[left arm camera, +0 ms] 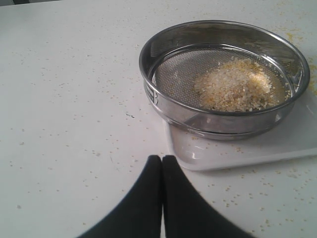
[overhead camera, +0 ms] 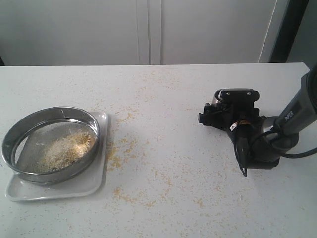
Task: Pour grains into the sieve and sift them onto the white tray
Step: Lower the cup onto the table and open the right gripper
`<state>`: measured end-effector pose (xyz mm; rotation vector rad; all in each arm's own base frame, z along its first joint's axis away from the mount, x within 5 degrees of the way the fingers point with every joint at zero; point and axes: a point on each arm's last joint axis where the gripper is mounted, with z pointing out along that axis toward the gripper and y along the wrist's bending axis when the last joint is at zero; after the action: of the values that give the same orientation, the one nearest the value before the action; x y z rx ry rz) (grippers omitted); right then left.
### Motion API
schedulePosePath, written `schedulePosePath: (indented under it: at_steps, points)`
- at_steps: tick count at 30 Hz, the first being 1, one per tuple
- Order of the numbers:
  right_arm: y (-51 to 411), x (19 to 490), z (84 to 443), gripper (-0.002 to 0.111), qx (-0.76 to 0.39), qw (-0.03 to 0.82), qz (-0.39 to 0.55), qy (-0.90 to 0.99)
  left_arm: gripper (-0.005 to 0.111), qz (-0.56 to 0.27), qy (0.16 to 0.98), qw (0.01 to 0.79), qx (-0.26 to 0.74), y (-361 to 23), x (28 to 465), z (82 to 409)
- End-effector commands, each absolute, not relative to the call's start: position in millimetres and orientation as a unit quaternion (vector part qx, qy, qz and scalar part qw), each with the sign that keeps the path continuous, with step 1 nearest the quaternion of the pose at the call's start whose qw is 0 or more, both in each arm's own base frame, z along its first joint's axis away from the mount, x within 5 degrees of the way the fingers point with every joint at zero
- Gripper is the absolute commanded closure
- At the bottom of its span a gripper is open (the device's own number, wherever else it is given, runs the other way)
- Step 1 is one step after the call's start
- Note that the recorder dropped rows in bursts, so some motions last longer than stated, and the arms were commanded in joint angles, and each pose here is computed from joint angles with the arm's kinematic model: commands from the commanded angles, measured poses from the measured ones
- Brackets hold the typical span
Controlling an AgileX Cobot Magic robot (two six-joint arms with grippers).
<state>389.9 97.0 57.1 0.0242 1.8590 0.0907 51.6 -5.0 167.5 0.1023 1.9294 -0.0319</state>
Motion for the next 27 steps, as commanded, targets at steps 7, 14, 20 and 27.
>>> schedulePosePath:
  at_steps: [7, 14, 20, 27]
  points:
    - [95, 390, 63, 0.02, -0.018, 0.591, 0.017, 0.806, 0.107, -0.012, 0.821, 0.569, 0.041, -5, 51, 166]
    - [95, 390, 64, 0.014, -0.018, 0.591, 0.018, 0.806, 0.107, -0.012, 0.821, 0.569, 0.041, -5, 51, 166]
    - [95, 391, 69, 0.014, -0.014, 0.595, 0.021, 0.803, 0.107, -0.012, 0.821, 0.569, 0.041, -5, 51, 166]
    - [96, 392, 85, 0.014, -0.012, 0.602, 0.027, 0.798, 0.107, -0.012, 0.821, 0.569, 0.041, -5, 51, 166]
